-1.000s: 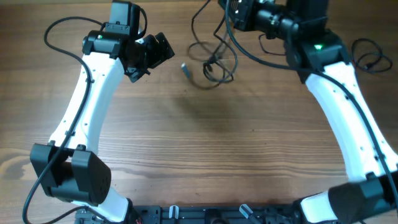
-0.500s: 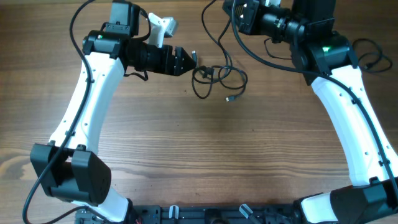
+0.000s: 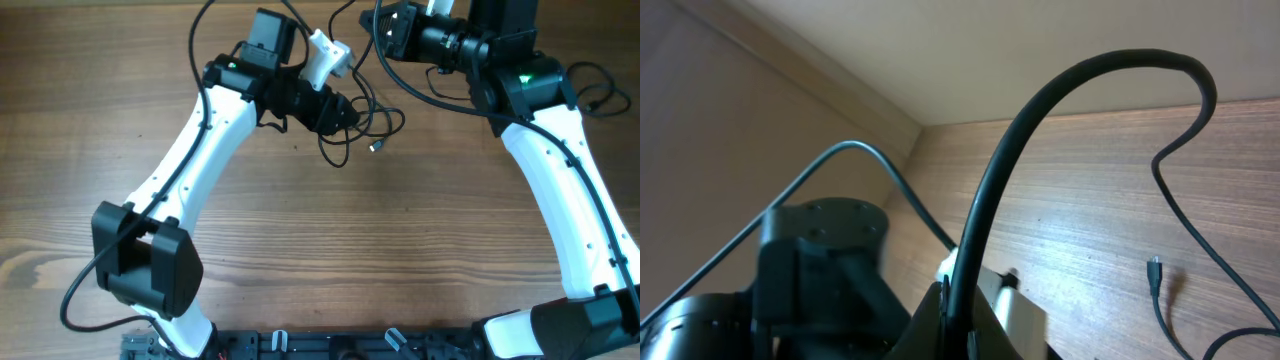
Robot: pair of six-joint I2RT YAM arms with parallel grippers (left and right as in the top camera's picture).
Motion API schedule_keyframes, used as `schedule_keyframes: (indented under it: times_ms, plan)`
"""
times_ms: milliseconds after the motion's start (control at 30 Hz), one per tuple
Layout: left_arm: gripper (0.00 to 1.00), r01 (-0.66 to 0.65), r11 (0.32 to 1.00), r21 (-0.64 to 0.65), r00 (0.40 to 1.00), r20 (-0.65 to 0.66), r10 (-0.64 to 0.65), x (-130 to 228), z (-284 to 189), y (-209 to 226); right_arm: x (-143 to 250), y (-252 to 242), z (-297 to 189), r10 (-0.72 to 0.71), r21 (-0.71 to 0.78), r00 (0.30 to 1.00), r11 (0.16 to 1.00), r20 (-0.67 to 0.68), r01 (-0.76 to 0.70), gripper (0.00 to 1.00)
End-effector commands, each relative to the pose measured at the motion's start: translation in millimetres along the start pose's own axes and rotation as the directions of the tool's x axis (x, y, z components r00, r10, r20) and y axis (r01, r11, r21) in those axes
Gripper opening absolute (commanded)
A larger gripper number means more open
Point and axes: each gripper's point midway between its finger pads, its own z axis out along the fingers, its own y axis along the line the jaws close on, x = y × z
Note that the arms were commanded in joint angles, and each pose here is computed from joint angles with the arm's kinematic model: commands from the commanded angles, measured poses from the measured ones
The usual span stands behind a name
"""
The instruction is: Untangle cables
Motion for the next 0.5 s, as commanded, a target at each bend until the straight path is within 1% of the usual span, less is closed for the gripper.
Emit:
schedule_keyframes:
  times_ms: [0,67,100,200,267,300,333,400,433,467]
  plan:
    - [0.57,-0.003,1.0,-0.009,0.999,-0.046,0.002,10,18,8,-4,6,-3,-0.001,-0.025,1.0,1.0,0.003,0.001,0.04]
    - [0.56,-0.014,1.0,-0.007,0.998,-0.06,0.013,13,25,11,-4,6,-3,-0.001,-0.025,1.0,1.0,0.003,0.001,0.04]
    - [0.52,-0.018,1.0,-0.006,0.998,-0.062,0.017,14,29,15,-3,6,-3,-0.001,-0.025,1.0,1.0,0.003,0.001,0.04]
    - [0.43,-0.018,1.0,-0.007,0.998,-0.057,0.017,14,39,23,-2,5,-3,0.006,-0.02,1.0,1.0,-0.005,-0.006,0.04]
    - [0.28,-0.014,1.0,-0.005,0.998,-0.06,0.014,15,42,23,-1,4,-3,0.008,-0.019,1.0,1.0,-0.007,-0.008,0.05]
    - [0.15,-0.006,1.0,-0.006,0.998,-0.058,0.006,14,42,23,-1,5,-3,0.008,-0.019,1.0,1.0,-0.006,-0.008,0.04]
    - [0.04,0.012,1.0,-0.009,0.999,-0.053,-0.012,13,42,24,-1,3,-3,0.013,-0.015,1.0,1.0,-0.007,-0.013,0.04]
    - [0.04,0.06,0.998,-0.035,0.997,-0.036,-0.061,10,38,32,-4,-8,-7,0.075,0.021,0.997,0.997,0.004,-0.075,0.04]
    - [0.04,0.114,0.991,-0.075,0.993,-0.016,-0.115,7,31,42,-6,-21,-11,0.117,0.071,0.993,0.99,0.022,-0.118,0.04]
    - [0.04,0.197,0.97,-0.14,0.98,0.016,-0.197,4,19,56,-8,-33,-14,0.141,0.113,0.989,0.983,0.035,-0.144,0.04]
